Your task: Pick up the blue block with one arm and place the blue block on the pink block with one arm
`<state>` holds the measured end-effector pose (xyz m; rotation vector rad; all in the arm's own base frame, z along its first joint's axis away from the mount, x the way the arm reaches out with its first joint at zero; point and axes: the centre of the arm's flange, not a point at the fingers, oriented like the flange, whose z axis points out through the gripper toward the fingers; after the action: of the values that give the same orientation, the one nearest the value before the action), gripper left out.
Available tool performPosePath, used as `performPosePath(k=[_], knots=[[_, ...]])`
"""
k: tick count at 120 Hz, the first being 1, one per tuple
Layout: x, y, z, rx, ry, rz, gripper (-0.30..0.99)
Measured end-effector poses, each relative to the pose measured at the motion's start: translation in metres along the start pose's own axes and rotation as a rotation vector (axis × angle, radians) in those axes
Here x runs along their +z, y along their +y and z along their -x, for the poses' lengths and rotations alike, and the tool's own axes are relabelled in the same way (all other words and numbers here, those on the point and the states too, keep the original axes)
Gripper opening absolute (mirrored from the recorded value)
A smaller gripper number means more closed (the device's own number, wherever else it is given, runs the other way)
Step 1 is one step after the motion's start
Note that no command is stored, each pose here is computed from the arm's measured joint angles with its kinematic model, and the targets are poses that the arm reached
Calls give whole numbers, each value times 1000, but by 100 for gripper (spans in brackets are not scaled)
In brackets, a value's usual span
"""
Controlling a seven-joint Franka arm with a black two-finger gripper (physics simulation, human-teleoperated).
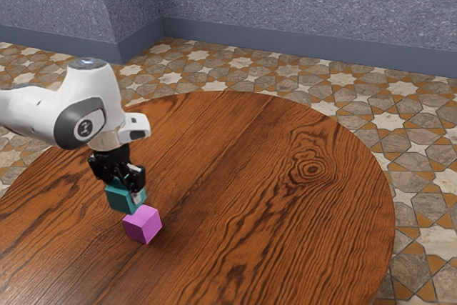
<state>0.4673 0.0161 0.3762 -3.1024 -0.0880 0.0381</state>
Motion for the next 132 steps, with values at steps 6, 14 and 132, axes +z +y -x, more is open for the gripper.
performPosePath(k=[6, 14, 132], knots=[[10, -10, -5, -16, -6, 7, 37], [15, -15, -10, -20, -1, 11, 37], [-208, -27, -86, 5, 238, 49, 66]])
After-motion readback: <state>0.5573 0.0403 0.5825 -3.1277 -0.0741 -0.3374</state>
